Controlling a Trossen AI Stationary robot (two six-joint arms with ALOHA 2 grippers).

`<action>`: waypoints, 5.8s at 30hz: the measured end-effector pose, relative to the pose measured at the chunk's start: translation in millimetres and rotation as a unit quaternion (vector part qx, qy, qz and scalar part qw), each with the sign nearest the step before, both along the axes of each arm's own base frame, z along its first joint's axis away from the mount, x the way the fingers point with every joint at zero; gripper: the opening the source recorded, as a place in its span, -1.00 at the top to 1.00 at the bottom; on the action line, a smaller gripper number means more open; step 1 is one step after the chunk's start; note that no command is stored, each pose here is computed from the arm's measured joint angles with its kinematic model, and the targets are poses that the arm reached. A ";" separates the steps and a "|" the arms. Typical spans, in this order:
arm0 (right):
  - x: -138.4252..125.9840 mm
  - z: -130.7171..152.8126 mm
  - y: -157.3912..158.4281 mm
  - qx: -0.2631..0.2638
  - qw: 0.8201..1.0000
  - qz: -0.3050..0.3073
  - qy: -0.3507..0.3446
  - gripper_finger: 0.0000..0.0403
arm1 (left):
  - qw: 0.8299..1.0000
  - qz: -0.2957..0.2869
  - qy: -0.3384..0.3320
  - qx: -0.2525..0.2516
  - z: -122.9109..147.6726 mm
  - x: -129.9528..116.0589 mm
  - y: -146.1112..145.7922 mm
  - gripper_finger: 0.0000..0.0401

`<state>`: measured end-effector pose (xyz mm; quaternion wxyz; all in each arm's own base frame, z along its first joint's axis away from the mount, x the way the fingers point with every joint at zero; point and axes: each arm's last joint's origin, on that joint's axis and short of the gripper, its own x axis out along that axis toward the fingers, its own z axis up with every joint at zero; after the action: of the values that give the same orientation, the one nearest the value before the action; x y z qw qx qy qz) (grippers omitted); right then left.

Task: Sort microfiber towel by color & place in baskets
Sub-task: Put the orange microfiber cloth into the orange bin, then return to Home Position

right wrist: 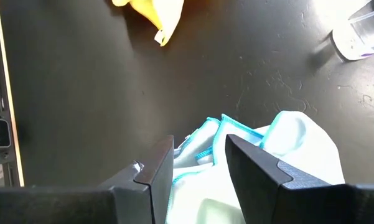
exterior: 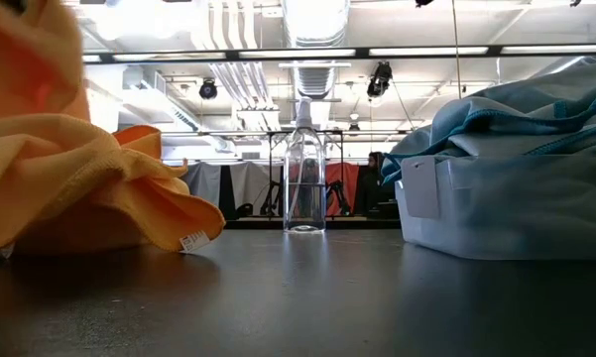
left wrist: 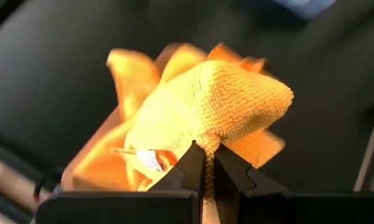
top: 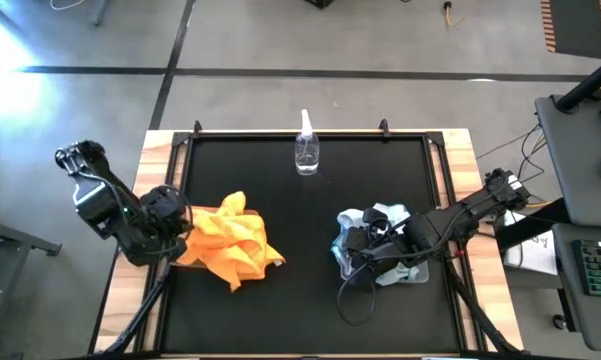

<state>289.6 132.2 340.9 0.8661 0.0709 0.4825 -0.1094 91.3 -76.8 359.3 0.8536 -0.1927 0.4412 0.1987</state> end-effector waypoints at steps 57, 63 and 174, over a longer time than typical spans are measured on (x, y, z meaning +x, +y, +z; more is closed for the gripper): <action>-0.3 -1.1 2.3 0.073 0.996 -0.048 0.011 0.30 | 0.994 -0.010 0.022 -0.106 -38.2 18.3 -26.5 0.03; -1.1 -1.4 4.5 0.127 0.987 -0.094 0.020 0.30 | 0.985 -0.034 -0.043 -0.161 -18.0 43.0 -53.1 0.03; -166.1 -99.0 -23.1 0.156 0.846 0.222 -0.459 0.30 | 0.750 -0.417 -0.513 -0.038 -77.2 -43.1 15.9 0.03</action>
<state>123.5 109.1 241.9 0.9676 0.1379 0.0430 0.2073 48.2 -60.9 282.0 0.9416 -0.0944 -0.0191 -0.3226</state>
